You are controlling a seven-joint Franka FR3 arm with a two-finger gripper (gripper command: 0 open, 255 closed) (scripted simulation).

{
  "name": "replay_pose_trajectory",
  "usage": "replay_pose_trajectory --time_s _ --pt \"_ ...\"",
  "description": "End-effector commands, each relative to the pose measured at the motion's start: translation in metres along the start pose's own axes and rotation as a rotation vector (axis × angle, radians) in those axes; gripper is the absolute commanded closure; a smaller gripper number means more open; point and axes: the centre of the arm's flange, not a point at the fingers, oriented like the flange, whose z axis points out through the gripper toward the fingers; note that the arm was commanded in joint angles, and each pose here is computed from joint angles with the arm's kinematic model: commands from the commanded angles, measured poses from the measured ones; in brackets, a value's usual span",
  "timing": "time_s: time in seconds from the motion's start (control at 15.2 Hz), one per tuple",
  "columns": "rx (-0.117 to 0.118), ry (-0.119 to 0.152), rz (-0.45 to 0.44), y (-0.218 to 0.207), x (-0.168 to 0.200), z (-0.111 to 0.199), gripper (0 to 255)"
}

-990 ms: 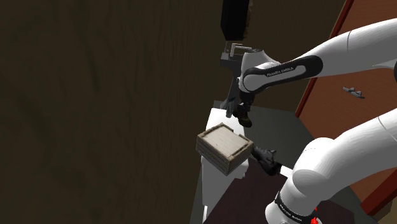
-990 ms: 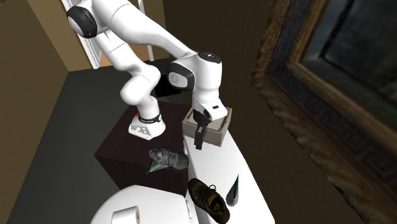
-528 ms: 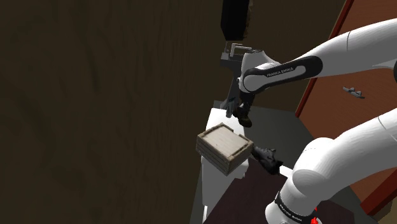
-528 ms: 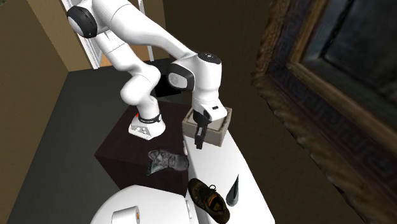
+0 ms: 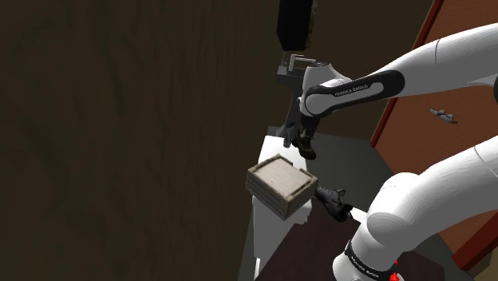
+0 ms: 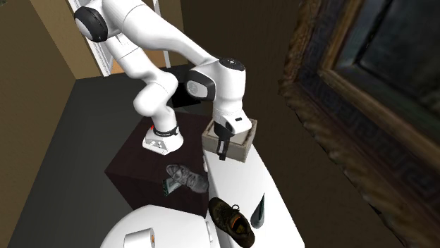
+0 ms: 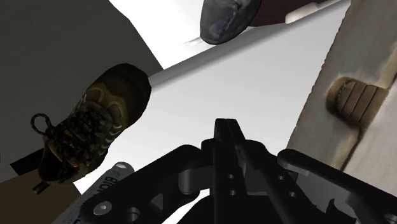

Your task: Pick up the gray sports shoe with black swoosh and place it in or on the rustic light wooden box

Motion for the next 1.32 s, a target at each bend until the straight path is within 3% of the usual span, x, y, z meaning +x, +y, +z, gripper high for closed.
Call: replay_pose_trajectory --time_s 0.0,0.07,0.66,1.19,1.25 --pt "0.000 0.000 0.000 0.000 0.000 0.000 255" --pt "0.000 0.000 0.000 0.000 0.000 0.000 0" --pt "0.419 -0.056 0.147 0.094 -0.068 0.102 0" --pt "0.791 -0.107 0.278 0.127 -0.143 0.213 0" --pt "0.804 -0.108 0.283 0.127 -0.146 0.217 0"
